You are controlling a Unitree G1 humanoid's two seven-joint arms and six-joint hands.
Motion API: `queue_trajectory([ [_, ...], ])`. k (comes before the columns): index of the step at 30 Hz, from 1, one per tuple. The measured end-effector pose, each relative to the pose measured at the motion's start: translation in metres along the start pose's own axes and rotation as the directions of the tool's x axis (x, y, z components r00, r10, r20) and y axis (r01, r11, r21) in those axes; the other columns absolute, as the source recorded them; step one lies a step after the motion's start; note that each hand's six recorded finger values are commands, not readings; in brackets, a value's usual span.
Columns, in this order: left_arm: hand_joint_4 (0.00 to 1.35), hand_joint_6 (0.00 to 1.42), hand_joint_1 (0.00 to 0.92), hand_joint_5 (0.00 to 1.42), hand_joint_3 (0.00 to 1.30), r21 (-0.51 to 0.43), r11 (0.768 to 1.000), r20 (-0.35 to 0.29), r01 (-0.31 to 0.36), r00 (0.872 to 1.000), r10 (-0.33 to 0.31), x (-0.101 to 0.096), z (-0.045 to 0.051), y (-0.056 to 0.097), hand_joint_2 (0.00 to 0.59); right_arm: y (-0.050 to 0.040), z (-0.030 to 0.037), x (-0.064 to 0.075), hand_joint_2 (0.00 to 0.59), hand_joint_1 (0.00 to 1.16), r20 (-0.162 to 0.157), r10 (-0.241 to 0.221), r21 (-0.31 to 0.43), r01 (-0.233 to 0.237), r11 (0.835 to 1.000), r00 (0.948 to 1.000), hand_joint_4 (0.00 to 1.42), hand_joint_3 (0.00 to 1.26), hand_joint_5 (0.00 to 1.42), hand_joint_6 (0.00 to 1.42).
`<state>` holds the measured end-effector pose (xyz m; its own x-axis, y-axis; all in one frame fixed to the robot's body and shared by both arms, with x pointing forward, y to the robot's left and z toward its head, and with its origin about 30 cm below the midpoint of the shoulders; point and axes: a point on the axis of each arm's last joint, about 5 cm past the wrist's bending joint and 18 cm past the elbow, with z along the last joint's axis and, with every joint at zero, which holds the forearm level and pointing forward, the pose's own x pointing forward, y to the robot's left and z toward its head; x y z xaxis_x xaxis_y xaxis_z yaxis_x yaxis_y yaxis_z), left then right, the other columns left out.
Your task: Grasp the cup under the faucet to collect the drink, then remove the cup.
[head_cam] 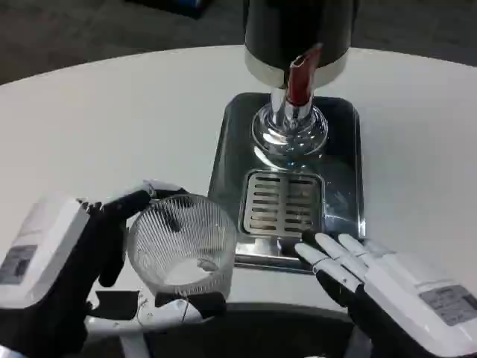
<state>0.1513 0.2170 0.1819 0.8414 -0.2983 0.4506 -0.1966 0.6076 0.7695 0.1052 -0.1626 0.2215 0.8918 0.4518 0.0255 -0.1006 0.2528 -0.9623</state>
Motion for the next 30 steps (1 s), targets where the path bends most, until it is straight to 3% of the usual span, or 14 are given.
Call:
queue_trajectory([
  [20,1.13,1.42,0.576,1.32,0.99,-0.006,1.0,0.0,0.004,1.0,-0.004,0.0,0.0004,-0.001,0.0,-0.0026,0.0018,-0.004,0.47,0.4,-0.005,-0.007,-0.001,0.007,1.0,1.0,0.0,0.07,0.0,0.0],
  [30,1.13,1.42,0.576,1.32,0.99,-0.024,1.0,0.038,-0.009,0.999,0.01,0.011,0.0023,-0.004,0.0,-0.0024,-0.0009,-0.009,0.463,0.41,-0.027,-0.014,0.047,0.016,0.999,0.9995,0.04,0.11,0.01,0.03],
])
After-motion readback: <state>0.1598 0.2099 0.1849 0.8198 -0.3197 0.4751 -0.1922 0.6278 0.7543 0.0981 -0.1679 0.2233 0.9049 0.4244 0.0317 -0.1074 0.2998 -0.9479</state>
